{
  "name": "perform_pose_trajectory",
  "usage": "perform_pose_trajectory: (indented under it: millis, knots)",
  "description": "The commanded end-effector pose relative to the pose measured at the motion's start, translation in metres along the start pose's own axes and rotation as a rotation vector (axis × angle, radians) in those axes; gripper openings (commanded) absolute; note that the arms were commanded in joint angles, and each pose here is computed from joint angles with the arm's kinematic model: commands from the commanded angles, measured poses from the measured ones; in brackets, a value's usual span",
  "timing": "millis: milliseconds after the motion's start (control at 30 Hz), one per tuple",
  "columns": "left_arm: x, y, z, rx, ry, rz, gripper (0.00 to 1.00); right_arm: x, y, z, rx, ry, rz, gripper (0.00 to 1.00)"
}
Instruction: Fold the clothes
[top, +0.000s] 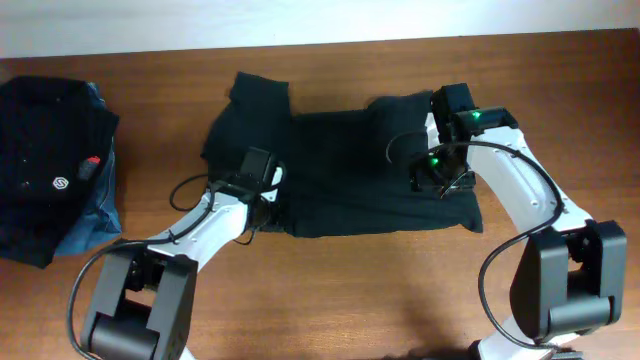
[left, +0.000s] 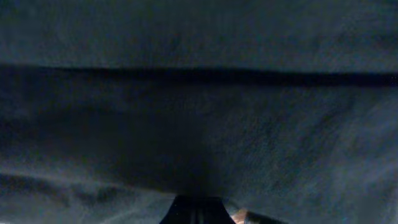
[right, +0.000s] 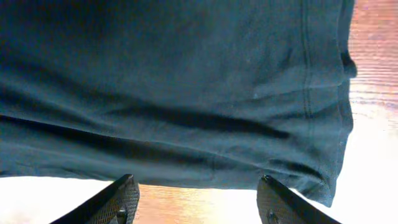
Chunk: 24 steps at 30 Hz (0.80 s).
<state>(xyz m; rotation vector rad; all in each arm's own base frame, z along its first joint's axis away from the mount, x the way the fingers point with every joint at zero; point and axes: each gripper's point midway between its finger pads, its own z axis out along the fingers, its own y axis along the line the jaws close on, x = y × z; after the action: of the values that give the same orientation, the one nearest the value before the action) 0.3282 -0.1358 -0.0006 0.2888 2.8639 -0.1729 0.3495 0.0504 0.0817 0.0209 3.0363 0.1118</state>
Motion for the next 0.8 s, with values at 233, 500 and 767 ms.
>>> perform_pose_trajectory:
  millis: [233,500,767]
  knots:
    - [0.052,0.010,-0.004,-0.043,0.195,-0.026,0.01,-0.008,-0.004,-0.010,0.015,-0.042,-0.001,0.66]
    - [0.101,0.008,-0.019,-0.028,0.405,-0.047,0.02,-0.009,-0.003,-0.010,0.015,-0.046,-0.008,0.66]
    - [0.128,0.005,-0.033,-0.011,0.531,-0.066,0.02,-0.009,-0.003,-0.010,0.015,-0.045,-0.008,0.66]
